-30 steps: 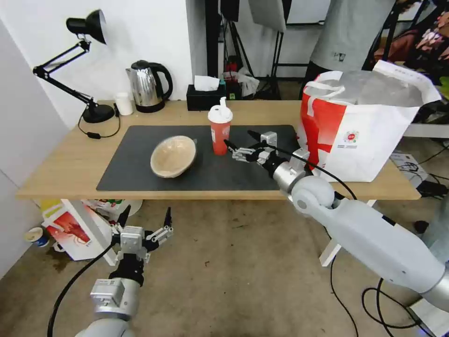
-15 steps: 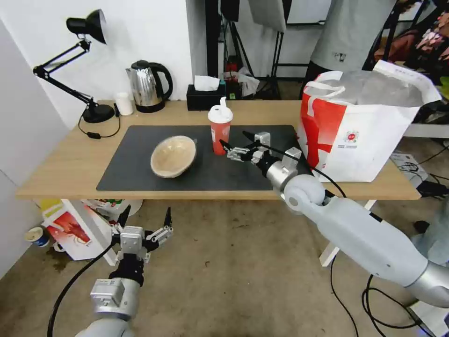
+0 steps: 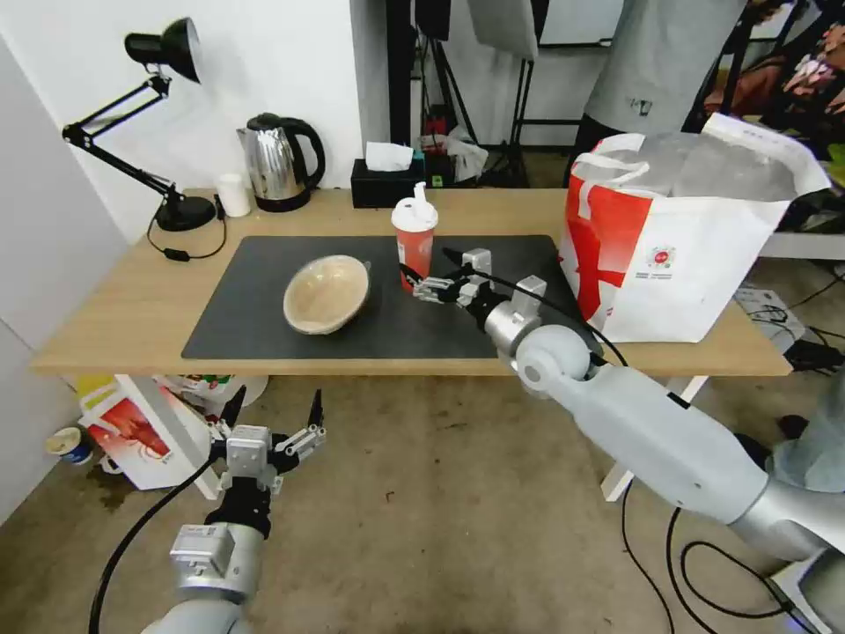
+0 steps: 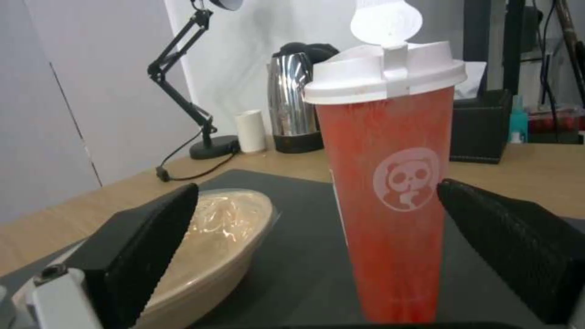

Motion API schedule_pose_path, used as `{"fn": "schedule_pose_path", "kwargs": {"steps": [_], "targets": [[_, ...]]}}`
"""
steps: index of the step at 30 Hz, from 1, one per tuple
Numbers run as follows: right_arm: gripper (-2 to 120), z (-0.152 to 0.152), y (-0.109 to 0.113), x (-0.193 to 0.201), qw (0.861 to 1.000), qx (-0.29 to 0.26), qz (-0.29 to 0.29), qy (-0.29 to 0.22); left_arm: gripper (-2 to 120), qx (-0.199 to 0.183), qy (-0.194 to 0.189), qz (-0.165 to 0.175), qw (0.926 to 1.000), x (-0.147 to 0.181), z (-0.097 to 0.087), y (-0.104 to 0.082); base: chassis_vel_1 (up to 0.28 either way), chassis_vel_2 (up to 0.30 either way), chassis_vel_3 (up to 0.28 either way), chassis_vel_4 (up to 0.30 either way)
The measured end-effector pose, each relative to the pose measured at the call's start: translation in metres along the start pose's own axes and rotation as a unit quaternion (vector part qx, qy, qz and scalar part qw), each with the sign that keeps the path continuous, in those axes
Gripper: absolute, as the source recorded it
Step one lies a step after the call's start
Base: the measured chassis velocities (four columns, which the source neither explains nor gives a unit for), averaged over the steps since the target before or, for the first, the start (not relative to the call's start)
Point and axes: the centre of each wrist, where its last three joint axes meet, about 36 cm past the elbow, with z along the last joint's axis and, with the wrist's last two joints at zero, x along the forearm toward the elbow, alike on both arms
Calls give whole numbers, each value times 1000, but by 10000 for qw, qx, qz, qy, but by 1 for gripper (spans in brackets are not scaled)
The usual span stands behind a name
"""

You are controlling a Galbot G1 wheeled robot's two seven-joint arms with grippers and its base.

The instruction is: Pick up the trash from the table and place it into the takeout bag.

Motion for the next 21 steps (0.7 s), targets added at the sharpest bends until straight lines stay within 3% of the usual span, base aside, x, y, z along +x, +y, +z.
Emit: {"fn": "schedule_pose_path", "kwargs": {"steps": [21], "targets": [[100, 8, -8, -26, 9998, -23, 193, -103, 100, 0, 0, 0, 10000, 0, 0, 0, 0, 0, 0, 0]]}}
